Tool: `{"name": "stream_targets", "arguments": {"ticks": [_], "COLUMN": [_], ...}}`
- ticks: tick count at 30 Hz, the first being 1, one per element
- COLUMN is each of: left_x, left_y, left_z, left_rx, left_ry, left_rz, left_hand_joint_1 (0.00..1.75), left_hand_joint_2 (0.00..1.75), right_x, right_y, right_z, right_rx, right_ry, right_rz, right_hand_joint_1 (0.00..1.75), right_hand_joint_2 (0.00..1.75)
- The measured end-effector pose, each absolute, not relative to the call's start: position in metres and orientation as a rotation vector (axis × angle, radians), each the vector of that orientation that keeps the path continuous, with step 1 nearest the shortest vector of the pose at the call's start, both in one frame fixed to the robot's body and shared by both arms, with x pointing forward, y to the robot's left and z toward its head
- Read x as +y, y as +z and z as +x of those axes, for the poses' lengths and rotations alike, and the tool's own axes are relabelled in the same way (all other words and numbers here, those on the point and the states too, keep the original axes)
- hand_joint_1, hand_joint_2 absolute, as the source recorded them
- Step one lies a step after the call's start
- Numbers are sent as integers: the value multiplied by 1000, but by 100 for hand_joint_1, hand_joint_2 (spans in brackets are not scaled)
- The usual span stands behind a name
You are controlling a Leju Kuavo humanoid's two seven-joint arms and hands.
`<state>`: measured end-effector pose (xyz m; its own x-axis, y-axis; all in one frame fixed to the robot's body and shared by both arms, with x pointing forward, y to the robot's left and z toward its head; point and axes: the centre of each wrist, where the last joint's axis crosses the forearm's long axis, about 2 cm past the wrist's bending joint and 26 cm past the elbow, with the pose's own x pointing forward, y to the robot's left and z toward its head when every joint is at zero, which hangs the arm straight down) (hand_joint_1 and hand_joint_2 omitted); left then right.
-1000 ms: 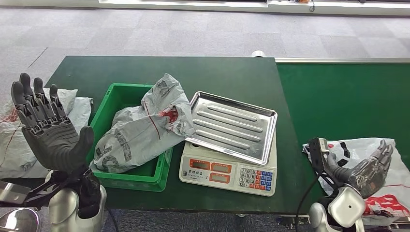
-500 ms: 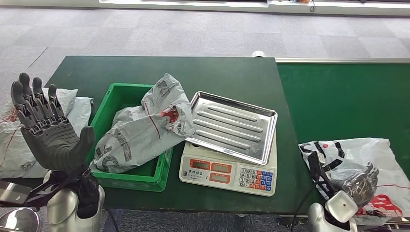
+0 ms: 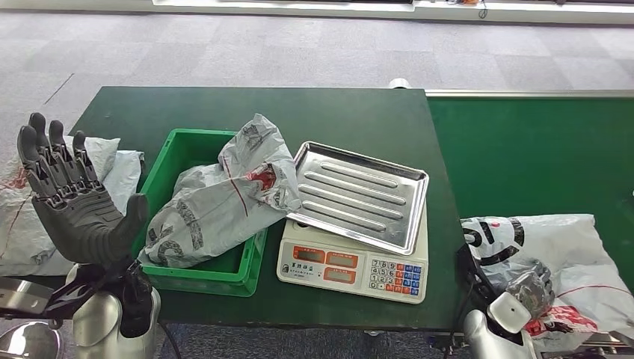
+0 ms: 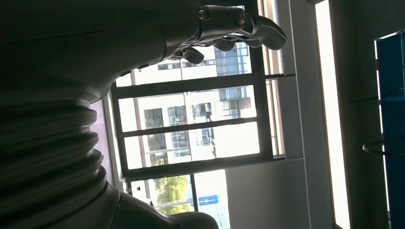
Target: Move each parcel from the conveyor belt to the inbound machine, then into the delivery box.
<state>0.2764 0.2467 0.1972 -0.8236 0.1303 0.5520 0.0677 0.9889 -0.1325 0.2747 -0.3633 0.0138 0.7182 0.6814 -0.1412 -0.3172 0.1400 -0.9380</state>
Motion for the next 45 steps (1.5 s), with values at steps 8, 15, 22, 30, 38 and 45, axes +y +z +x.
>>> {"name": "stream_targets", "arguments": {"ticks": [8, 15, 22, 30, 38, 45], "left_x": [247, 249, 250, 251, 253, 255], "left_y": [197, 197, 196, 194, 191, 191], "left_z": [276, 276, 275, 272, 265, 261], "left_rx": [-2539, -2538, -2536, -2528, -2520, -2519], "left_ry": [143, 152, 163, 175, 200, 209], "left_rz": [-131, -105, -82, -59, -29, -15], "left_hand_joint_1": [0, 0, 0, 0, 0, 0], "left_hand_joint_2": [175, 175, 175, 175, 175, 175], "right_x": [-361, -360, -360, -362, -364, -364], "right_y": [10, 8, 8, 12, 29, 61], "right_z": [282, 285, 285, 284, 276, 273], "right_rx": [-337, -349, -365, -384, -587, -780], "right_ry": [765, 777, 773, 758, 606, 496], "right_rz": [-1180, -1164, -1174, -1200, -1416, -1585], "right_hand_joint_1": [62, 175, 175, 175, 175, 175], "right_hand_joint_2": [175, 175, 175, 175, 175, 175]}}
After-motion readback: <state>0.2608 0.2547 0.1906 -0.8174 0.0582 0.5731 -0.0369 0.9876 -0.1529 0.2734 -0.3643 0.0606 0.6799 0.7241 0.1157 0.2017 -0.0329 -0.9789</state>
